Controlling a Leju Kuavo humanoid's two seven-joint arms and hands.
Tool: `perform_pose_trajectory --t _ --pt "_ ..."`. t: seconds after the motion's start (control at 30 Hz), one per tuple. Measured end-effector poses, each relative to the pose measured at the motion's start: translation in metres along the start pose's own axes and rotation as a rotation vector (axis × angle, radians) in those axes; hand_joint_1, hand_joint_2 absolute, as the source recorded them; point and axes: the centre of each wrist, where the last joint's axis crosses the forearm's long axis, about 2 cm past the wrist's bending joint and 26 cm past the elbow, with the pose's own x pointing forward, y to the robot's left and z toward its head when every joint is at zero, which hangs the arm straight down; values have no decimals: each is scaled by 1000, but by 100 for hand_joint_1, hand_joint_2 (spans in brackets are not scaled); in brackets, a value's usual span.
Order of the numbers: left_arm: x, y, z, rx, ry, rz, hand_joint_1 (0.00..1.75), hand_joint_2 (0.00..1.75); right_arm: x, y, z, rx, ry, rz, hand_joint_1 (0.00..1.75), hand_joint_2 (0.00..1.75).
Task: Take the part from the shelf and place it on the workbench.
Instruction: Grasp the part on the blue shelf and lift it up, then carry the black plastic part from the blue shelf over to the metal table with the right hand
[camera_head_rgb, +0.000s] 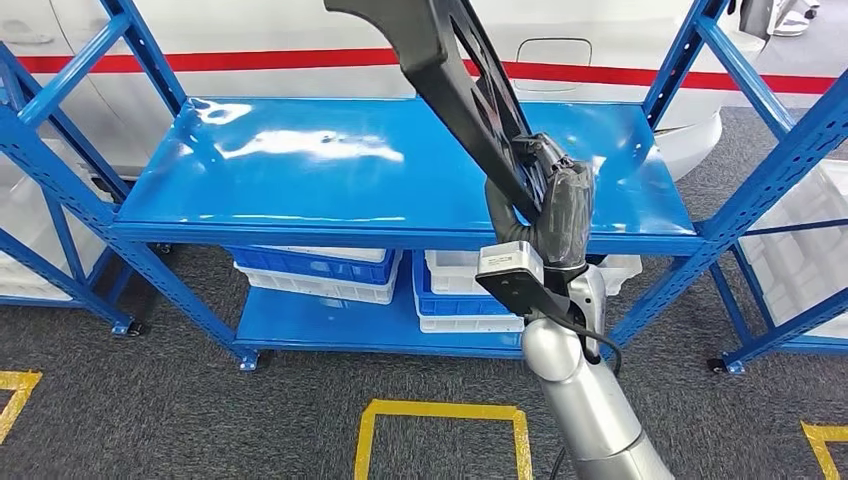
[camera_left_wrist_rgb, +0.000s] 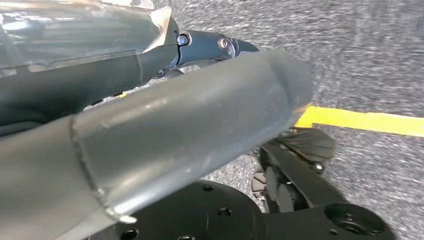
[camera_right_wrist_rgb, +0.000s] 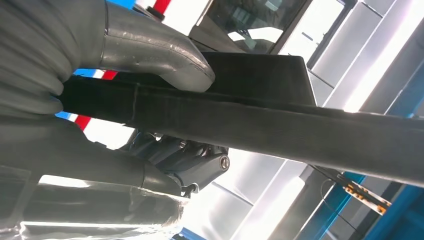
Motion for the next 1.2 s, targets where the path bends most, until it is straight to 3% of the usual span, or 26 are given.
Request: perform_pose_trajectory --t 0.7,1.2 --pt "3 0 -1 1 -4 2 0 0 2 8 -9 -3 7 -16 175 175" --pt "4 1 -1 -33 -2 -46 0 0 -10 12 5 39 124 -92 175 175"
